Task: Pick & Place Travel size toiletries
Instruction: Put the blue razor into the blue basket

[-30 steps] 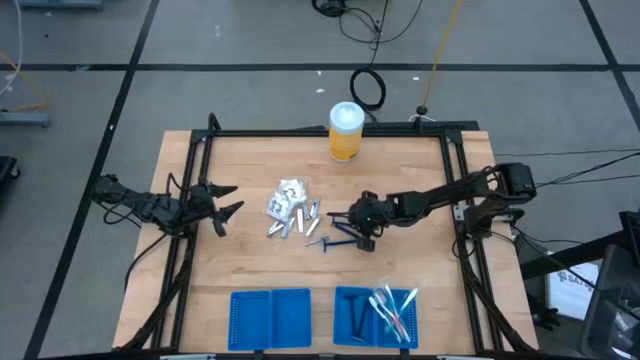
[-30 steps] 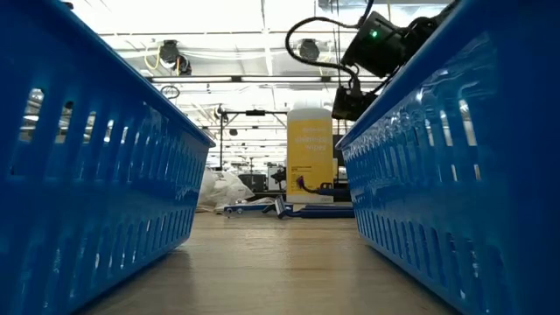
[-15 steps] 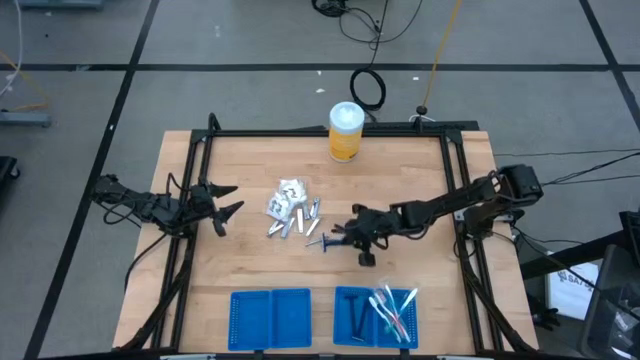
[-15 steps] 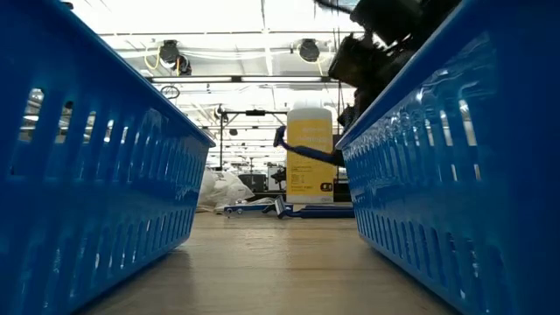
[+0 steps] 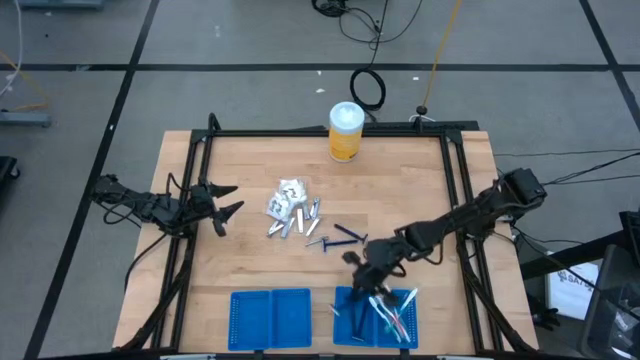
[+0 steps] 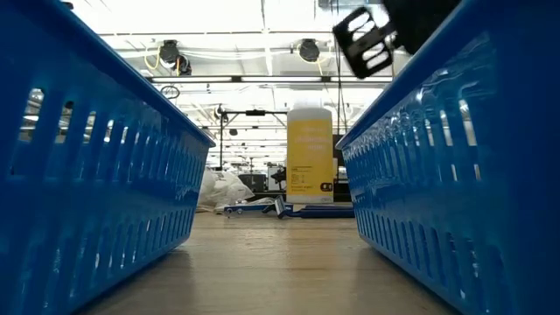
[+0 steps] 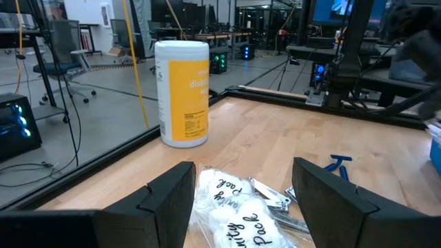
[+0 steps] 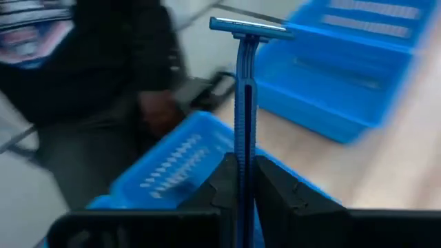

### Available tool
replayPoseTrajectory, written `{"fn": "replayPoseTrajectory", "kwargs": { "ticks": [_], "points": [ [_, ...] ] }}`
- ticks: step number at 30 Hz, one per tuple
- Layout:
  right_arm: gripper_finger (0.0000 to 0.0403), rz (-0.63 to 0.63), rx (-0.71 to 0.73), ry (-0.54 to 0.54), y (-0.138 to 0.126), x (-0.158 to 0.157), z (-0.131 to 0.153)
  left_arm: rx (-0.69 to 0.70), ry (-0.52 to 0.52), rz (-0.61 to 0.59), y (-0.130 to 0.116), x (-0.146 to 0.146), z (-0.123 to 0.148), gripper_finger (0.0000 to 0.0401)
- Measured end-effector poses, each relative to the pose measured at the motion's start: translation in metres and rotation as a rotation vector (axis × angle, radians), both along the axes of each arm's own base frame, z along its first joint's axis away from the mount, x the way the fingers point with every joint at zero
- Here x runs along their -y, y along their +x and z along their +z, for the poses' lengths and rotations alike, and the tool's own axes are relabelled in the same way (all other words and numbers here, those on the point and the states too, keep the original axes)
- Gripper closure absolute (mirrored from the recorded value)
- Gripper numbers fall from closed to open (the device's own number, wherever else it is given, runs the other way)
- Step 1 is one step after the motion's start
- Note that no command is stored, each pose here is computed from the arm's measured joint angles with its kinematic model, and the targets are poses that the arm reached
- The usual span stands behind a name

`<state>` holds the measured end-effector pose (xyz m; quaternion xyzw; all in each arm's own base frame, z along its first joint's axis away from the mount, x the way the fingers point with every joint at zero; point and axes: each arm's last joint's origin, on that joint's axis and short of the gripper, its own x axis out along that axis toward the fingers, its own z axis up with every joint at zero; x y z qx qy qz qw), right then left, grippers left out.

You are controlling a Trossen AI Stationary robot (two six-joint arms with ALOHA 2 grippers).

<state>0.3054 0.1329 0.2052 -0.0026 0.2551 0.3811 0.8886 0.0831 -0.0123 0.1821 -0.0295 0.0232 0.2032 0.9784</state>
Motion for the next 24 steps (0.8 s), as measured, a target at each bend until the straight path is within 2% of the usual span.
{"fn": "replayPoseTrajectory", "kwargs": {
  "ticks": [7, 16, 24],
  "points": [
    [0.0381, 0.167, 0.068, -0.034, -0.013, -0.025, 0.000, 0.000, 0.000, 0.000, 0.000, 0.000, 0.000, 0.0162],
    [0.0381, 0.161, 0.105, -0.013, -0.006, -0.029, -0.004, 0.000, 0.000, 0.000, 0.000, 0.000, 0.000, 0.0162],
    [0.0379, 0.149, 0.066, -0.007, -0.001, -0.031, -0.019, 0.001, -0.001, 0.000, 0.000, 0.000, 0.000, 0.0162]
  ]
}}
